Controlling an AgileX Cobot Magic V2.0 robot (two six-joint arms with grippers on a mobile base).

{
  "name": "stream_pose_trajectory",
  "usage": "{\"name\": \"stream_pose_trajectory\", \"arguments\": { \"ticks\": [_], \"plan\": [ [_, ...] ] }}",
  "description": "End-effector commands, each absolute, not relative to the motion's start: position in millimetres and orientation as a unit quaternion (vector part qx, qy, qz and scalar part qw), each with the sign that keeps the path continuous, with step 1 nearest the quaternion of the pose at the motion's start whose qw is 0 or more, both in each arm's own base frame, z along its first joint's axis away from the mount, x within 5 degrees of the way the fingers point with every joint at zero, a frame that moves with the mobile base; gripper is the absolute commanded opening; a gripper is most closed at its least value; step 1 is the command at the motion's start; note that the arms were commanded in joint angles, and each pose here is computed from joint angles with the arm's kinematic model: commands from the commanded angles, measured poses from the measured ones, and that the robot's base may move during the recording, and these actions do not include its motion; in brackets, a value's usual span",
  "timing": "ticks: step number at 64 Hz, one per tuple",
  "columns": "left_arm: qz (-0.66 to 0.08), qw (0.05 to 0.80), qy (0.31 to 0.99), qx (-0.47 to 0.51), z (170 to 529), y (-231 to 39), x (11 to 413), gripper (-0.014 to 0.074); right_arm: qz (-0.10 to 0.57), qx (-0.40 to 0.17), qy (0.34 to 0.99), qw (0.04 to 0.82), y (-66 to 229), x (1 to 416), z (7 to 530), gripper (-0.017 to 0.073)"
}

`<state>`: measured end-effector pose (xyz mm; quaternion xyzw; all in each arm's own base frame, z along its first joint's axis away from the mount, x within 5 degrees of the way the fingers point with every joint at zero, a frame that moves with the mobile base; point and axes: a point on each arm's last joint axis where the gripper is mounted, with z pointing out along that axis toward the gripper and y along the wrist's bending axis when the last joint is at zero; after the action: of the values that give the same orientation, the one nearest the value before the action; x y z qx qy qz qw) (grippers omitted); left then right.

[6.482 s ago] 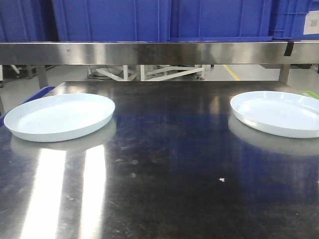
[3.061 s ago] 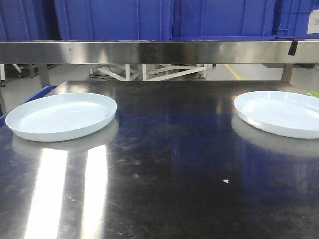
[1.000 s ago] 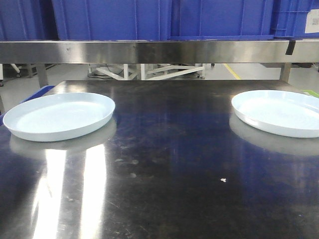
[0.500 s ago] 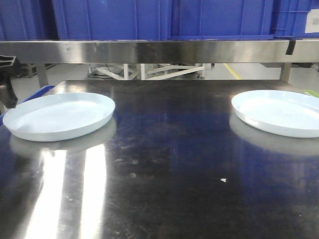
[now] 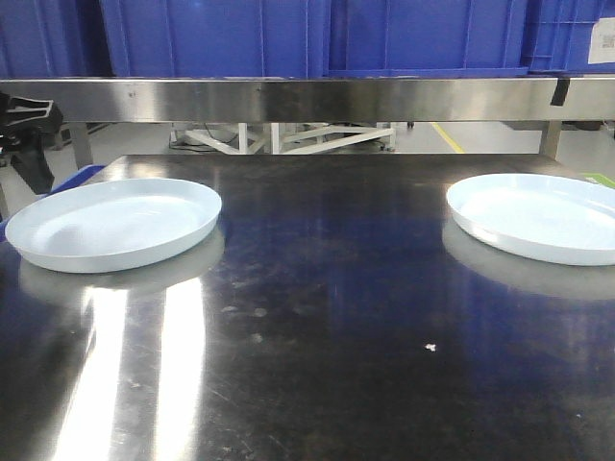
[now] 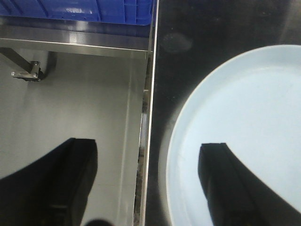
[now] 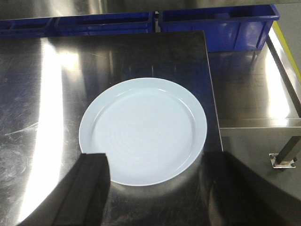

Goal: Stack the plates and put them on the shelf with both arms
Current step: 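Lower the left gripper and pinch the rim of the white plate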

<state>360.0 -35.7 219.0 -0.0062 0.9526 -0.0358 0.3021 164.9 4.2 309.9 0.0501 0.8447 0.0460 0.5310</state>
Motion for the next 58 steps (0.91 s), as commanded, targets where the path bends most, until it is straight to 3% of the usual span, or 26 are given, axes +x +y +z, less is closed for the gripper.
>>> {"name": "stream_pose_trajectory", "arguments": {
  "ticks": [1, 58],
  "plan": [
    [-0.047, 0.348, 0.936, -0.011, 241, -40, 366, 0.0507, 0.044, 0.047, 0.810, 0.583, 3, 168, 331, 0.0526],
    [-0.045, 0.341, 0.939, -0.010, 228, -40, 372, 0.0507, 0.044, 0.047, 0.810, 0.583, 3, 168, 331, 0.0526]
  ]
}}
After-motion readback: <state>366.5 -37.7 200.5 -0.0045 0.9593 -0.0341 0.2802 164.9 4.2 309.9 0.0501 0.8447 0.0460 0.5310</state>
